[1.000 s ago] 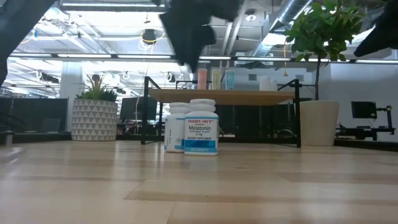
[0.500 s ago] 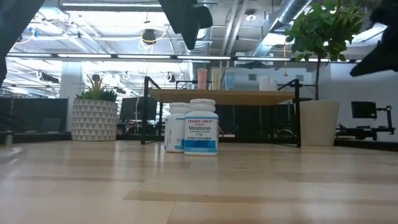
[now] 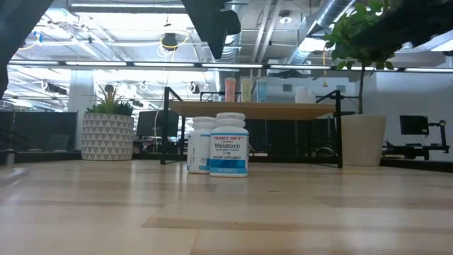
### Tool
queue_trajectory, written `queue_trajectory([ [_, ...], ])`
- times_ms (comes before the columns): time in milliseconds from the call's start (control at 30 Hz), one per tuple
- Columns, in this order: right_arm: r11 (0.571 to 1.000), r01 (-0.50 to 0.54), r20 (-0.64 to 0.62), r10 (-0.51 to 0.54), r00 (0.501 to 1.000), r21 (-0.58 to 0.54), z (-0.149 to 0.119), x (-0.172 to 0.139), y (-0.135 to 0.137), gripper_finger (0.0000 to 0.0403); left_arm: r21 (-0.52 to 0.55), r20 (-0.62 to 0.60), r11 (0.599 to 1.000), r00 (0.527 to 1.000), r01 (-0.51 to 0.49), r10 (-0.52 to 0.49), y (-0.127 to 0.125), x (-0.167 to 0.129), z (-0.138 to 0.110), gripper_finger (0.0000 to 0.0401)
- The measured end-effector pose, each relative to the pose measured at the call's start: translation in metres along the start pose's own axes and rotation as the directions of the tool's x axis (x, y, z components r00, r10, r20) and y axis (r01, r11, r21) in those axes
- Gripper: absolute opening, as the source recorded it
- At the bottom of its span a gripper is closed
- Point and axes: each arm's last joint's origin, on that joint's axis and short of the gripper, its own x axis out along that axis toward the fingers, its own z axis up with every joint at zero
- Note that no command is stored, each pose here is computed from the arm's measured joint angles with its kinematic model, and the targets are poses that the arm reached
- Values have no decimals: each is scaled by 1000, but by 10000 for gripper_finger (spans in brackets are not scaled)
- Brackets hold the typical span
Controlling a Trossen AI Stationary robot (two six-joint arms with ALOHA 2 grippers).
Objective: Pick and place medicine bottles onto shelf by color
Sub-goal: Put the bottom white medicine bottle on the shelf
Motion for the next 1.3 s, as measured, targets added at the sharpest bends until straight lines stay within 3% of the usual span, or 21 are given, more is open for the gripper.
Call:
queue_trajectory([
  [100, 997, 70, 22, -69, 997, -44, 4, -2, -18, 9, 3, 0, 1000, 1000, 0, 0, -1, 0, 0, 256],
  [200, 995, 54, 43, -50, 998, -86, 8, -9, -32, 7, 7, 0, 1000, 1000, 0, 0, -1, 0, 0, 256],
  [367, 1000, 3, 30, -3, 1000, -17, -2, -25, -47, 8, -1, 0, 1000, 1000, 0, 0, -1, 0, 0, 256],
  [467, 998, -2, 117, -5, 993, 56, -16, -29, -49, 8, 1, 0, 1000, 1000, 0, 0, -1, 0, 0, 256],
  [733, 999, -19, 256, 10, 967, 35, -42, -42, -49, 8, -30, 0, 1000, 1000, 0, 0, 0, 0, 0, 256],
  [933, 998, -6, 239, -8, 971, 58, -67, -43, -49, 8, -42, 0, 999, 1000, 0, 0, 0, 0, 0, 256],
  [1300, 998, -9, 227, -7, 974, 67, -69, -40, -49, 14, -55, 0, 998, 1000, -7, 7, -5, 8, 6, 256],
])
